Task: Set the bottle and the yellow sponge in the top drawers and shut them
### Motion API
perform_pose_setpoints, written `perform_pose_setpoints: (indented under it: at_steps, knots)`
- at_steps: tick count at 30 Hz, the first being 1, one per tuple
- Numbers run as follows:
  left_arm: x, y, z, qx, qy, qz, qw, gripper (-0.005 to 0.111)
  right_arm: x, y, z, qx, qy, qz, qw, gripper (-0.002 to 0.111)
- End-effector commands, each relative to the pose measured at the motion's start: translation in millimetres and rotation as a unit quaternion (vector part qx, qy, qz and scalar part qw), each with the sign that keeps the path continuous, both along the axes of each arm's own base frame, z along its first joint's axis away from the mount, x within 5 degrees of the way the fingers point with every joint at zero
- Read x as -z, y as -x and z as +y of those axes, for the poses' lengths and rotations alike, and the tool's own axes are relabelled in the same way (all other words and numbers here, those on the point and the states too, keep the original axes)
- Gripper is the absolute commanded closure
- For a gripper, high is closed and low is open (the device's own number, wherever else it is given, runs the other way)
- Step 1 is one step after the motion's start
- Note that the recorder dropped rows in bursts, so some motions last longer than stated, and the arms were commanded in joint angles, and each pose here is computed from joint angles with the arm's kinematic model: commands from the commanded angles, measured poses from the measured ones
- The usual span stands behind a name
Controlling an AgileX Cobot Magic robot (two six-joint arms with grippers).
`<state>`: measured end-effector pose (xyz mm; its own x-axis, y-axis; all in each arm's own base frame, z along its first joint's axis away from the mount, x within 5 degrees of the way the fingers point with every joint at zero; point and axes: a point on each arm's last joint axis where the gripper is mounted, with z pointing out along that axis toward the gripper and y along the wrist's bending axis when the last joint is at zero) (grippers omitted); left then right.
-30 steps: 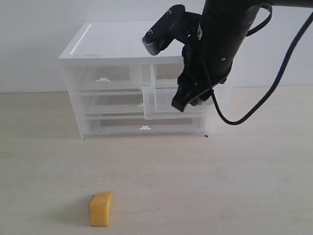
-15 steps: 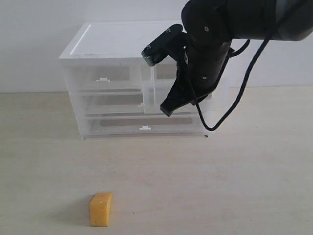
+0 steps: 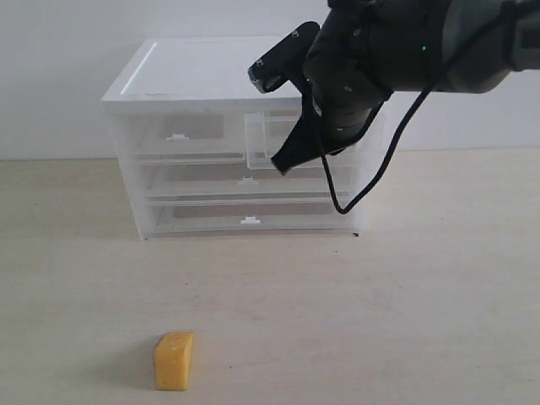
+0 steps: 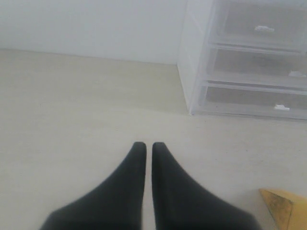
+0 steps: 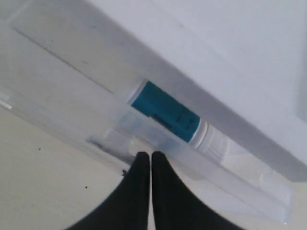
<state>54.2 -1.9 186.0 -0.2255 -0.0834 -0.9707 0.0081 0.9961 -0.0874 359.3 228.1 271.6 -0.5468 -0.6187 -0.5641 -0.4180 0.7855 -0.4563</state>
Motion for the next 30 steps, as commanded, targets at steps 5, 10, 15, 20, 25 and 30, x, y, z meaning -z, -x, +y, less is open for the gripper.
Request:
perform_pose_setpoints:
  at_steps: [5,10,15,20,25,30]
  knots:
    - [0.9,0.0,-0.1,0.001,-0.001,-0.001,1.0,0.103,-0.4,-11.6,1.4,0.021,-0.03,-0.053,0.998,0.108]
    - [0.9,0.0,-0.1,0.001,-0.001,-0.001,1.0,0.103,2.5,-9.3,1.9,0.015,-0.026,-0.033,0.999,0.108]
    - [0.9,0.0,-0.1,0.001,-0.001,-0.001,1.0,0.103,6.8,-6.8,-4.6,-0.004,-0.026,0.025,0.999,0.108]
    - [0.9,0.0,-0.1,0.001,-0.001,-0.001,1.0,0.103,14.0,-13.1,-39.8,0.032,-0.029,0.111,0.993,0.108]
    - [0.9,0.0,-0.1,0.001,-0.001,-0.001,1.0,0.103,19.8,-19.6,-73.3,0.069,-0.066,0.181,0.979,0.108]
    - [0.9,0.0,-0.1,0.001,-0.001,-0.001,1.0,0.103,22.8,-19.2,-106.2,0.093,-0.128,0.179,0.971,0.108]
